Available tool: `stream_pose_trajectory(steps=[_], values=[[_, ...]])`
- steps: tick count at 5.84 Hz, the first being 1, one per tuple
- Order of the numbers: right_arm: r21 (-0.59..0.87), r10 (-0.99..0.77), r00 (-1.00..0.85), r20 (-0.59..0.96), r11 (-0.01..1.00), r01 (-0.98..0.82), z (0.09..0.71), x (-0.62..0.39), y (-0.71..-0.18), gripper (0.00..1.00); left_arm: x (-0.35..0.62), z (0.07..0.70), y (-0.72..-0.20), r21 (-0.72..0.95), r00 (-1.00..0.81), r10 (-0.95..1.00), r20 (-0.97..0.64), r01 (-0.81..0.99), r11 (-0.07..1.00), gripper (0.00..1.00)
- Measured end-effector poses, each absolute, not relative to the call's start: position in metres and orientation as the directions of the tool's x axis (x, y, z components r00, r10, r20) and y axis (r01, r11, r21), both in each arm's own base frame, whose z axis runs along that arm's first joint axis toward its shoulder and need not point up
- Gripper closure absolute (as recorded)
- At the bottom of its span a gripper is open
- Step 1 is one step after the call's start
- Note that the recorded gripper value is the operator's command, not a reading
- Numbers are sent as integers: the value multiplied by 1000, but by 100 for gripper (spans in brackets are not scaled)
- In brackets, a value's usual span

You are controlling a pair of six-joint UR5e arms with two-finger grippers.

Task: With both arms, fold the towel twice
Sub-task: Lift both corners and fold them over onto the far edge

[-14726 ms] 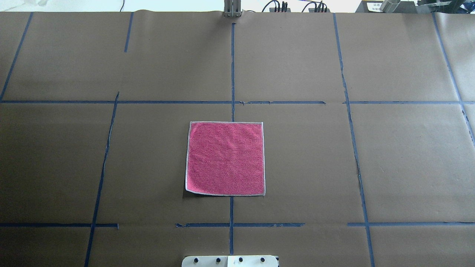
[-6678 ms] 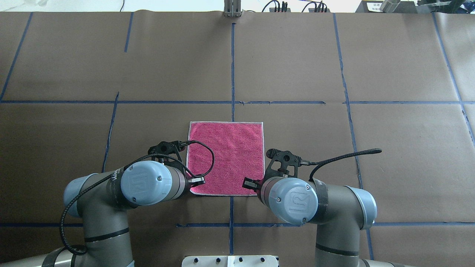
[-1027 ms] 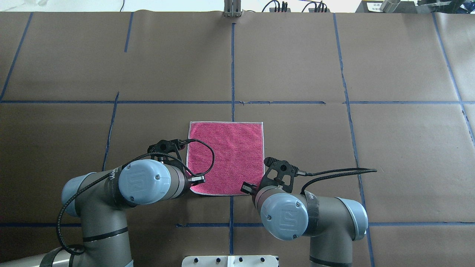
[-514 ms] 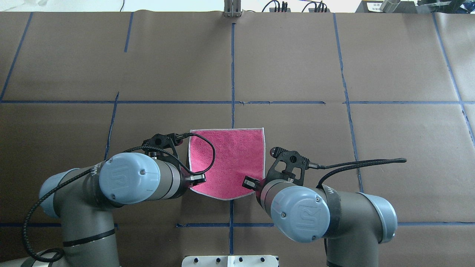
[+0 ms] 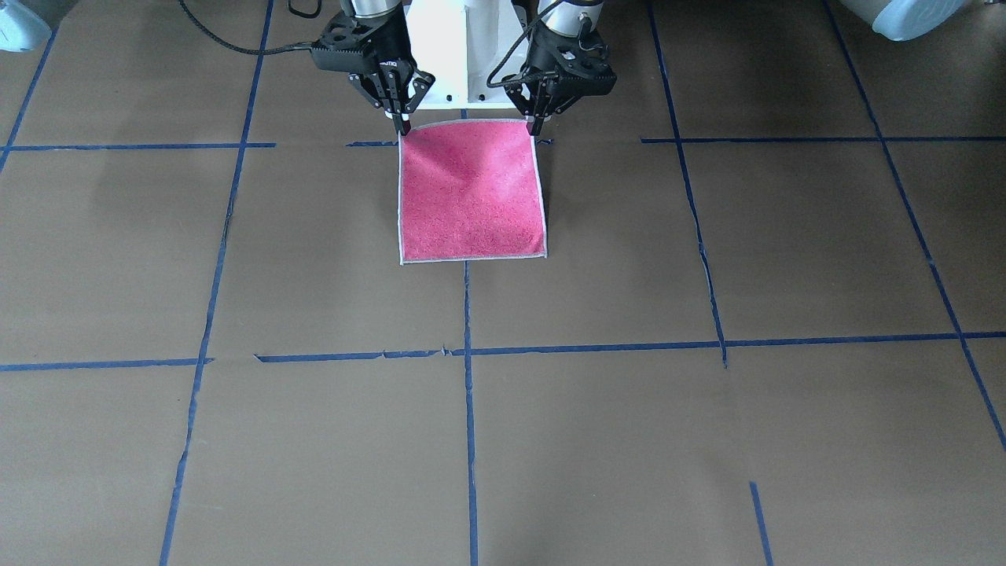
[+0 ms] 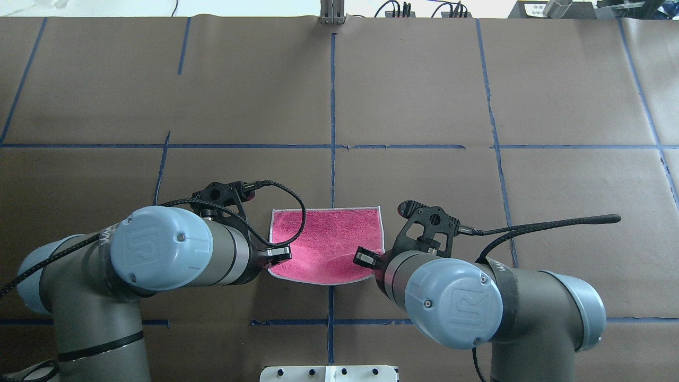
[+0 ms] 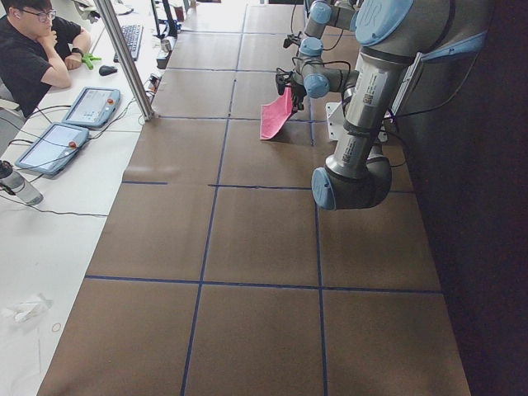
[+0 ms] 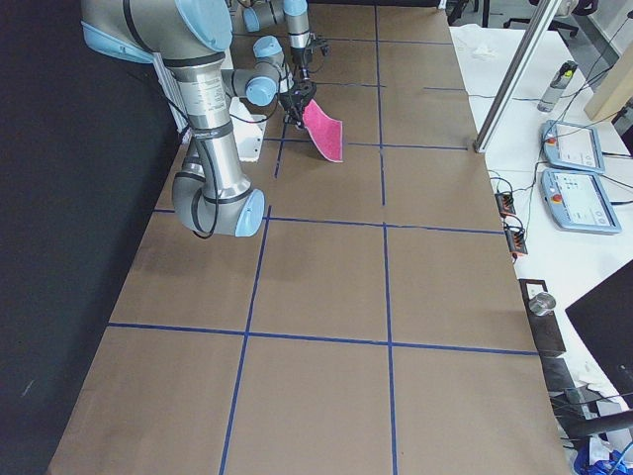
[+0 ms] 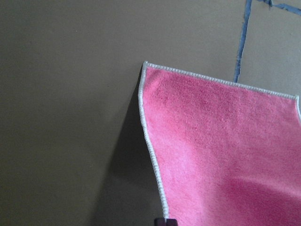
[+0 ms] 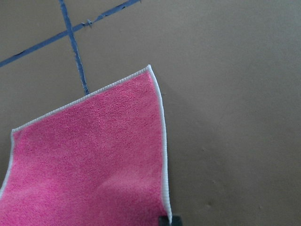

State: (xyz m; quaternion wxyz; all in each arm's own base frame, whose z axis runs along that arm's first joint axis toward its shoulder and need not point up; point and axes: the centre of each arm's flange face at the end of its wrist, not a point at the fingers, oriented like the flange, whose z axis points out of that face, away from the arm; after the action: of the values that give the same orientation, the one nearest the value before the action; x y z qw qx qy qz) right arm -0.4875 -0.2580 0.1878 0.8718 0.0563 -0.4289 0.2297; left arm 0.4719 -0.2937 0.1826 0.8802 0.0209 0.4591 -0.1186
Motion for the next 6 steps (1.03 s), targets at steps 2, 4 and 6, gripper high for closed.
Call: stream_pose_trajectory(steps=[2, 4, 6], values=[[-74, 369, 552, 748, 872, -484, 195, -511, -290, 100, 486, 204, -324, -42, 599, -186, -779, 247, 968, 96], [-61, 395, 565, 724, 853, -519, 202, -536, -322, 100, 511, 219, -344, -32, 638, -191, -746, 252, 967, 96], [-65, 403, 539, 739, 839, -540, 213, -554, -346, 94, 529, 219, -364, -31, 645, -204, -736, 268, 963, 91]])
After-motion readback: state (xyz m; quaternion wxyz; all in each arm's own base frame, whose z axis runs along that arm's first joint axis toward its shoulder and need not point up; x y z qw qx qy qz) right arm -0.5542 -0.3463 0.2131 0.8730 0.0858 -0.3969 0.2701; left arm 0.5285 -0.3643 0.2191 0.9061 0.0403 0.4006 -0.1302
